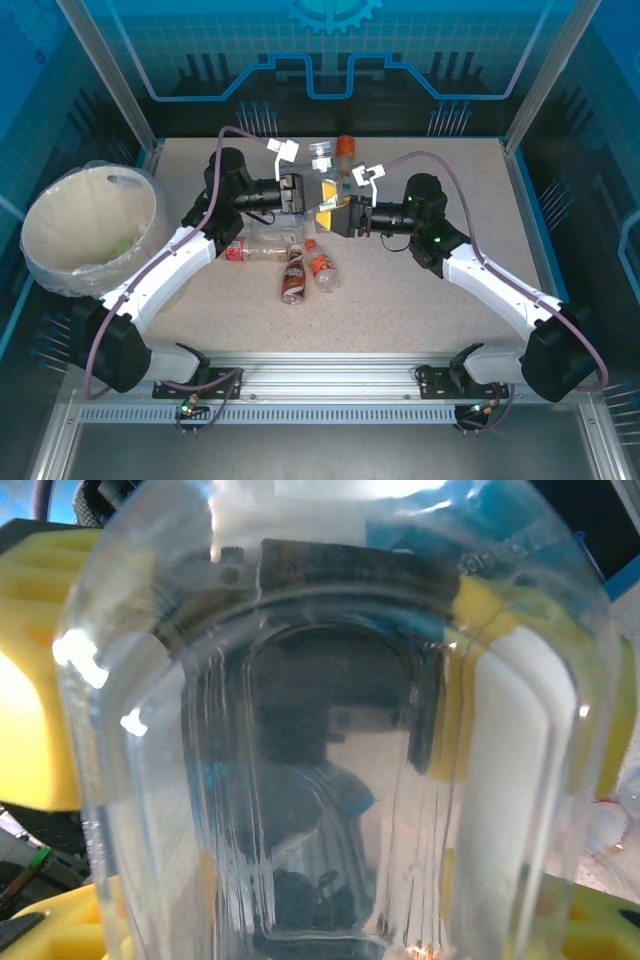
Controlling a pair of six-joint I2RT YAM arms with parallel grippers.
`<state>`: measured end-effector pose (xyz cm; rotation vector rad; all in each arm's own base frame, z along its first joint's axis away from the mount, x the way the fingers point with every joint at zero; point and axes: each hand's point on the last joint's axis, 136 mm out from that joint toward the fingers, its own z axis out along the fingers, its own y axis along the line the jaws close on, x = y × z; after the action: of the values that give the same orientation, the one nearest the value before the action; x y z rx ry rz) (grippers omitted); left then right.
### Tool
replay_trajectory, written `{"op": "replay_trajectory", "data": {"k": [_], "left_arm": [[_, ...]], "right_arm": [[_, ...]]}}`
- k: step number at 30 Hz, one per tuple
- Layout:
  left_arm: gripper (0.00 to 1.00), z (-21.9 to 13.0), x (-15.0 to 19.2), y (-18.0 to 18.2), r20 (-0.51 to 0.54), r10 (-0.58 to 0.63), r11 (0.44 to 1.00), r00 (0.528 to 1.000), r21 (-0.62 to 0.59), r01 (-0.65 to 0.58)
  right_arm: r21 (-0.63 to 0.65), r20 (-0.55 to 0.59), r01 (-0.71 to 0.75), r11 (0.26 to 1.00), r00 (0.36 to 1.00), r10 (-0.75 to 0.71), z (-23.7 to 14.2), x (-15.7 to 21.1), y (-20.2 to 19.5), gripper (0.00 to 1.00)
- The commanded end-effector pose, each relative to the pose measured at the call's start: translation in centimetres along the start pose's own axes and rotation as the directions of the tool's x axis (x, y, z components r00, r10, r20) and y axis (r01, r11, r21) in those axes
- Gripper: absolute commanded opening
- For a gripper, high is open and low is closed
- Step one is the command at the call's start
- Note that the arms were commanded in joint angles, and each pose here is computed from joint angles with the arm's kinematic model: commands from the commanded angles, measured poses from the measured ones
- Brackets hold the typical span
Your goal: Put the plastic bottles in the bin
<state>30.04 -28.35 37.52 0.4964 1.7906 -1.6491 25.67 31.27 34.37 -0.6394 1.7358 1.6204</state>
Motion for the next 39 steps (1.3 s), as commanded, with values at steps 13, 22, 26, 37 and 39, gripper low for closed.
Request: {"op": "replay_trajectory", "data": {"k": [13,22,26,37,39], "left_arm": [[0.38,0.3,0.4,-0.8,-0.018,0.053,0.996,0.998,0.069,-0.051],[0.38,-0.4,-1.1,2.8,0.065,0.066,0.981,0.996,-0.184,-0.053],[0.38,-1.6,-1.8,4.8,0.111,0.084,0.939,0.990,-0.343,-0.041],[0.38,-9.0,-3.3,8.8,0.205,0.196,0.654,0.959,-0.756,0.028],[0.38,-10.9,-3.5,9.1,0.203,0.226,0.572,0.953,-0.819,0.038]], "right_arm": [[-0.021,-0.041,-0.002,1.000,0.999,0.001,1.4,-0.5,0.9,0.66],[0.156,-0.014,0.012,0.988,1.000,-0.010,0.3,-0.4,-1.9,0.92],[0.308,0.023,0.012,0.951,1.000,-0.020,-1.2,-0.4,-4.2,1.00],[0.667,0.094,-0.010,0.745,0.993,-0.071,-6.5,0.1,-10.2,1.00],[0.713,0.104,-0.012,0.701,0.991,-0.089,-7.6,0.2,-11.1,1.00]]}}
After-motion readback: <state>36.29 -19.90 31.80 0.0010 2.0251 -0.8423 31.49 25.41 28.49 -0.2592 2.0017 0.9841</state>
